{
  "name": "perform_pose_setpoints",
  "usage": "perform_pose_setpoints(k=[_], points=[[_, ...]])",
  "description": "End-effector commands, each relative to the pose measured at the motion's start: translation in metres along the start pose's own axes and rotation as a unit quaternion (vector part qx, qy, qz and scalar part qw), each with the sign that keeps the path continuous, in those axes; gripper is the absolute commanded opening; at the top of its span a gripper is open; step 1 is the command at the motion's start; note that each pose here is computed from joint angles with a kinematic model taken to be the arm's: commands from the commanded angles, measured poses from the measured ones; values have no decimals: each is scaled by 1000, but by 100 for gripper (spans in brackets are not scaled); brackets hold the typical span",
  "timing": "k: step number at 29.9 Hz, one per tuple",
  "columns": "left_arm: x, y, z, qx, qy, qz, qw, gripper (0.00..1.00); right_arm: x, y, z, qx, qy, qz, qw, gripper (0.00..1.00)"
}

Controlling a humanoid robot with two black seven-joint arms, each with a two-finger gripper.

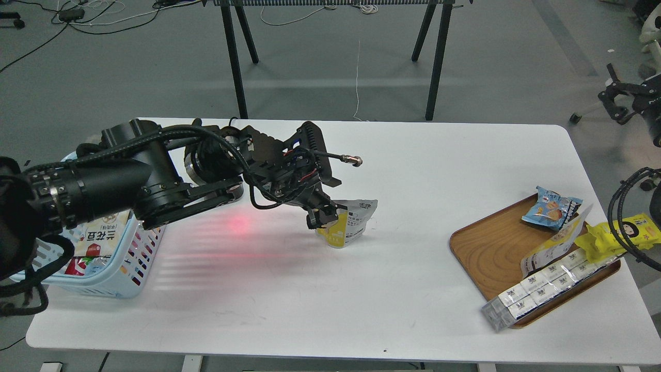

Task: Scan snack and place in basket
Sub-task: 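Reach the left gripper over and grasp the yellow pouch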

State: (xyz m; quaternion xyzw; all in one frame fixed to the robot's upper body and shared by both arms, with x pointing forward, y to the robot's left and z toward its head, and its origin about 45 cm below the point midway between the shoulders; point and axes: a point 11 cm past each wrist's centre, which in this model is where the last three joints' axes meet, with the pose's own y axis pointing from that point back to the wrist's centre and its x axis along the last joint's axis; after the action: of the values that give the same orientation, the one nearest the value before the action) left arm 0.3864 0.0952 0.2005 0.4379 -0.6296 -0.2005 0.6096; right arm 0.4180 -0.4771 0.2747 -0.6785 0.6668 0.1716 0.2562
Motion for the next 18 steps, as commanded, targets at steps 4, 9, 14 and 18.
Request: perform_pose_setpoints(k=[4, 9, 14, 18], points=[[1, -1, 1, -3, -1, 1, 1000, 29, 5, 0, -3, 1, 17, 3, 1000, 99], [2, -1, 3, -5, -2, 1, 1000, 19, 5, 0, -4, 1, 18, 2, 1000, 99], [2, -1, 4, -7, -1, 0, 1000, 11, 4, 0, -4, 2, 17, 2, 1000, 99], [4, -1, 6, -10, -3, 6, 1000, 4, 5, 0, -6, 3, 19, 2, 1000, 99]])
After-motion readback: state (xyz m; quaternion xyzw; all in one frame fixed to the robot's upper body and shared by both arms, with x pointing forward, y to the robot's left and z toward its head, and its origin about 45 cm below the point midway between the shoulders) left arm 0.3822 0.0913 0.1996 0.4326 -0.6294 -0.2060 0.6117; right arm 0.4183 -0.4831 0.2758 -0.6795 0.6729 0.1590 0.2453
